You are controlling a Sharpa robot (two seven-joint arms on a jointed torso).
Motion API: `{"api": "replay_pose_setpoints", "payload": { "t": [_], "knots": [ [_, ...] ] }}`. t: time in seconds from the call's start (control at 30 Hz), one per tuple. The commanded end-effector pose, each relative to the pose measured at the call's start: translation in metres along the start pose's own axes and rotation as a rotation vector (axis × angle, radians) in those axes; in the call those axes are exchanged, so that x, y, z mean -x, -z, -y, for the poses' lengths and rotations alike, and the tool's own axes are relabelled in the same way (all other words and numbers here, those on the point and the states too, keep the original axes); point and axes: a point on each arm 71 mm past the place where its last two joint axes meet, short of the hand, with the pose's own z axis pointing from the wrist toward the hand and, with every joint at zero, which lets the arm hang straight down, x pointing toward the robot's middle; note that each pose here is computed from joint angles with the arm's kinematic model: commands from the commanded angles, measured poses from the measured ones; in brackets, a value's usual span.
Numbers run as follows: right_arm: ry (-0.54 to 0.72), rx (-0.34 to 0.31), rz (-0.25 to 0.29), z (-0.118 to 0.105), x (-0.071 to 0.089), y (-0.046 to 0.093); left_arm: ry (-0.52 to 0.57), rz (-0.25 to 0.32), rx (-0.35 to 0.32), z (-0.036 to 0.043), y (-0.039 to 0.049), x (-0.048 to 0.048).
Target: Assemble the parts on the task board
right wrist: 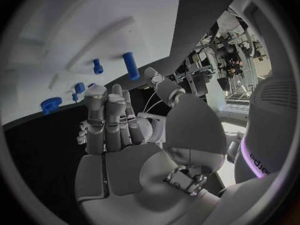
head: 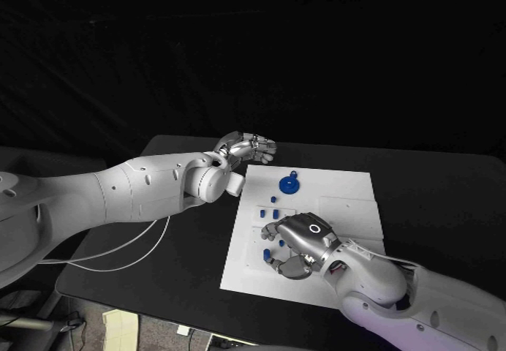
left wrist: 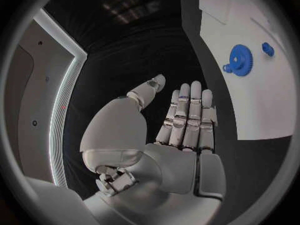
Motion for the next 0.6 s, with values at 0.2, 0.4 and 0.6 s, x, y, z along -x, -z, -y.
{"api": "replay_pose_setpoints", "payload": {
  "t": [0.2,0.4,0.6],
  "knots": [
    [-0.184,-0.049,0.080,0.018,0.036,0.013,0.009,-0.005,-0.007,0.0011,-0.0025,0.0007],
    [-0.300,-0.199,0.042,0.062,0.067,0.027,0.009,-0.001,-0.006,0.0000,-0.0053,0.0013],
    [-0.380,-0.357,-0.044,0.108,0.085,0.048,0.006,0.007,-0.002,-0.0023,-0.0064,0.0041]
  ]
}}
